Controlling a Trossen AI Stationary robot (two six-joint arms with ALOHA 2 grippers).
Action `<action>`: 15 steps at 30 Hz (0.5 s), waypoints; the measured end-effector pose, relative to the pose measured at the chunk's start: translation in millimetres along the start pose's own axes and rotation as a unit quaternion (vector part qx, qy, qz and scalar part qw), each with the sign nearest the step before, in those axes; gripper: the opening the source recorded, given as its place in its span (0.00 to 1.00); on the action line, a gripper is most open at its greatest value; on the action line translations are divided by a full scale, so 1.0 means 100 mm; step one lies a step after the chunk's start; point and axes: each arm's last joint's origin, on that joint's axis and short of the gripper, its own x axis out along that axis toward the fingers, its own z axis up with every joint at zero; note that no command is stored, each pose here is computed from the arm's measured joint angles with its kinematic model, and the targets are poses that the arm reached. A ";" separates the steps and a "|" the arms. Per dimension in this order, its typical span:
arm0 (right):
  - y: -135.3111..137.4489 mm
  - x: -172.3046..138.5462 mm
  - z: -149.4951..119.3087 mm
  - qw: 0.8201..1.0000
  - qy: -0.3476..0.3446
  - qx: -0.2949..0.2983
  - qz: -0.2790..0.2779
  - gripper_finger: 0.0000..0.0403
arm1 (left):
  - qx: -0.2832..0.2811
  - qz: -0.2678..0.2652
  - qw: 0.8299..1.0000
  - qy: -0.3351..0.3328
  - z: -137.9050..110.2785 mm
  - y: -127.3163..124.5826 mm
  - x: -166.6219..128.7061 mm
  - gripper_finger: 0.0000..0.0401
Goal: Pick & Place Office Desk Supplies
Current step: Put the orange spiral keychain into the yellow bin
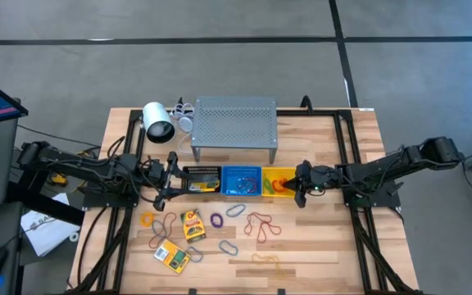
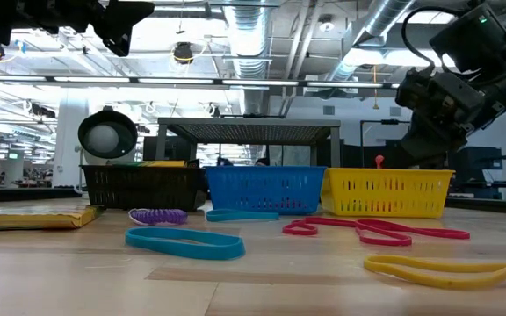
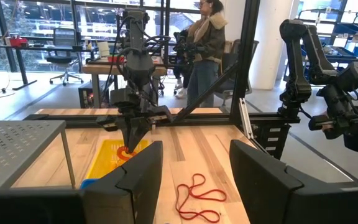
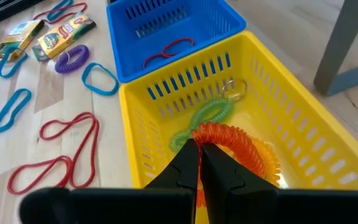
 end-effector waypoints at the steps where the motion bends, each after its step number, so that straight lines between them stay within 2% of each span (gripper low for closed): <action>1: 0.00 0.00 0.00 1.000 0.001 0.000 0.001 0.01 | 0.000 0.000 1.000 0.000 0.00 0.00 0.00 0.45; 7: 0.01 0.00 -0.01 1.000 0.014 0.007 0.022 0.01 | 0.000 0.000 1.000 0.000 0.00 0.00 0.00 0.45; 15: 0.01 0.00 -0.01 1.000 0.015 0.009 0.022 0.01 | 0.000 0.000 1.000 0.000 0.00 0.00 0.00 0.45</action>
